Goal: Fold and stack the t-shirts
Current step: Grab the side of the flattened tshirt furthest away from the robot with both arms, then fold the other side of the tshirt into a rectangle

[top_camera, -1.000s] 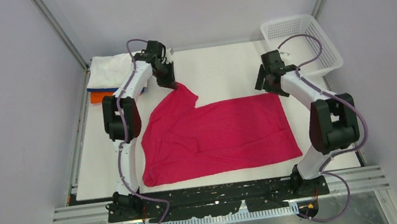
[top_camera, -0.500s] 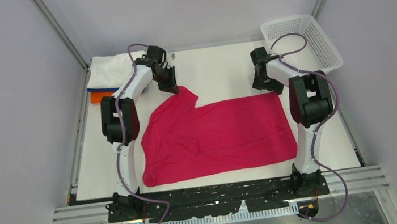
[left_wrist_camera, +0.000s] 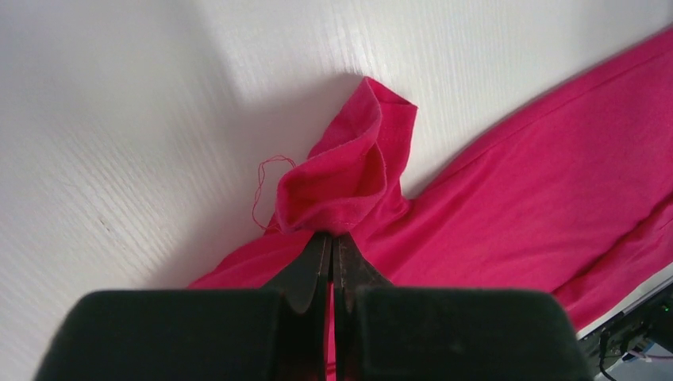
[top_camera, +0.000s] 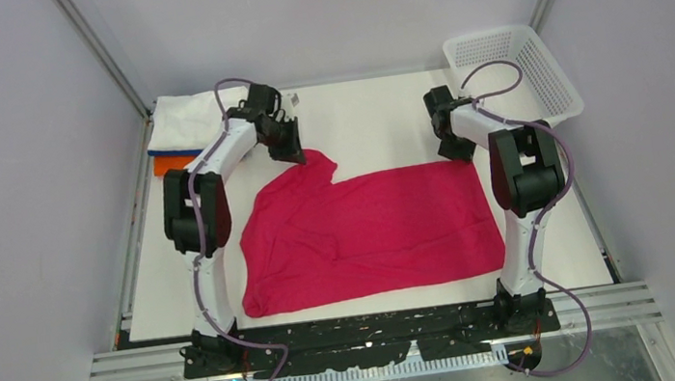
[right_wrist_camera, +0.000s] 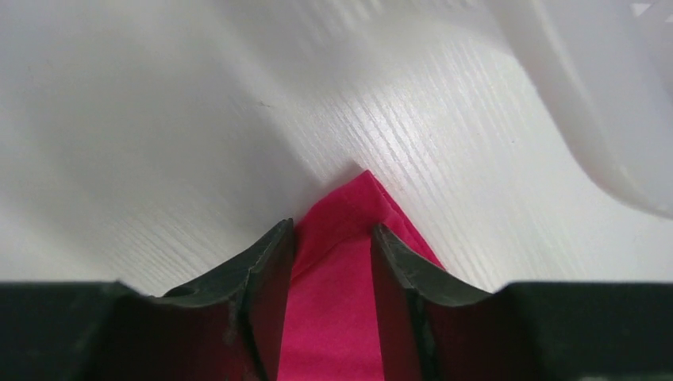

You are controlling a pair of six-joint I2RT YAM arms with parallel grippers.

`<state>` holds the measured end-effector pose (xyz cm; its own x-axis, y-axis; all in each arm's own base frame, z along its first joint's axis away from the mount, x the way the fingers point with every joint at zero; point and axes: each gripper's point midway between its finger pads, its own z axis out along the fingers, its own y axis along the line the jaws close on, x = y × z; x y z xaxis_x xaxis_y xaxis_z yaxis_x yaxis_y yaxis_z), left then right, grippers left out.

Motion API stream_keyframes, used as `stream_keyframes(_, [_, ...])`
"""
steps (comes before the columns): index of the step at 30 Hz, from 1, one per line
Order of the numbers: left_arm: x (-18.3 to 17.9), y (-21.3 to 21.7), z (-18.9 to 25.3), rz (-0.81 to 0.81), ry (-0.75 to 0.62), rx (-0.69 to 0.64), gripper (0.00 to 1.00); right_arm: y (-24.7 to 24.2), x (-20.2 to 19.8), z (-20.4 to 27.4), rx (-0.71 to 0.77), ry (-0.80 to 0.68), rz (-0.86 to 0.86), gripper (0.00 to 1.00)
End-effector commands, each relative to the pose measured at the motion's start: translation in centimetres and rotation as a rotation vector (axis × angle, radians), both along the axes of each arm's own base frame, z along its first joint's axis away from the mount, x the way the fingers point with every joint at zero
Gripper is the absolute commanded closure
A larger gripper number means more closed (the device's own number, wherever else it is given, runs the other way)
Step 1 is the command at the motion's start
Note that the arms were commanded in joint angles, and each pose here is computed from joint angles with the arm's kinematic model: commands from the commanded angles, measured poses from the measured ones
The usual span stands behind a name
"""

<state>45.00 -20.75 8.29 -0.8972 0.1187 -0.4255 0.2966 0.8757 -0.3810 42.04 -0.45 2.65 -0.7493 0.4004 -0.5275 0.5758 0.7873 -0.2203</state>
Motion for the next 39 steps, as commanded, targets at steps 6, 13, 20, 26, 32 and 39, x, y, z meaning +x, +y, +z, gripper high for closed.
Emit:
stream_keyframes(6, [-0.9, -0.5, 4.6, -0.093, -0.202, -0.029, 1.0, -0.8, -0.2, 1.4, -0.043, -0.057, -0.028, 0.82])
stream_keyframes(13, [-2.1, -1.1, 5.7, -0.14, -0.273, 0.013, 1.0, -0.4, 0.5, 3.7, -0.022, -0.162, 0.024, 0.93])
stream_keyframes(20, [-4.7, -2.2, 6.0, -0.2, -0.354, 0.028, 1.0, 0.5, -1.5, 4.6, 0.028, -0.212, 0.093, 0.95])
stream_keyframes(26, [-7.4, -1.5, 7.1, -0.198, -0.438, 0.044, 1.0, 0.8, -3.4, 5.4, 0.044, -0.224, 0.125, 0.95])
stream_keyframes(32, [-10.5, -0.2, 7.2, -0.159, -0.527, 0.094, 1.0, 0.5, -5.3, 6.0, 0.037, -0.227, 0.15, 0.95])
stream_keyframes(39, [-14.4, 0.9, 9.0, -0.115, -0.571, 0.004, 1.0, 0.5, -6.9, 6.7, 0.049, -0.243, 0.167, 0.95])
